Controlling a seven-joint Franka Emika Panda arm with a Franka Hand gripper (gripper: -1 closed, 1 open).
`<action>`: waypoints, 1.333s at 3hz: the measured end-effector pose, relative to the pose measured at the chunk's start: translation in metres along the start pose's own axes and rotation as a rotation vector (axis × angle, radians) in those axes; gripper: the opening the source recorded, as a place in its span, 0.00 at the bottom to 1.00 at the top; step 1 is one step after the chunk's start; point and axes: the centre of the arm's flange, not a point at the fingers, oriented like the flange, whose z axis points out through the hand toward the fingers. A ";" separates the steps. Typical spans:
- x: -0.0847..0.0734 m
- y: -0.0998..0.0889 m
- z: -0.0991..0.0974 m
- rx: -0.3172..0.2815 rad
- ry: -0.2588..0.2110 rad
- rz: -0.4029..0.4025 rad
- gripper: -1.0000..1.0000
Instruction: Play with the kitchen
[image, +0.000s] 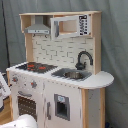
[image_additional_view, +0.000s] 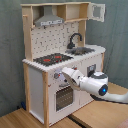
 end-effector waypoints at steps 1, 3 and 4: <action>-0.001 -0.005 0.022 0.012 0.020 0.027 1.00; -0.011 -0.014 0.068 0.029 0.022 -0.015 1.00; -0.011 -0.014 0.068 0.029 0.022 -0.015 0.00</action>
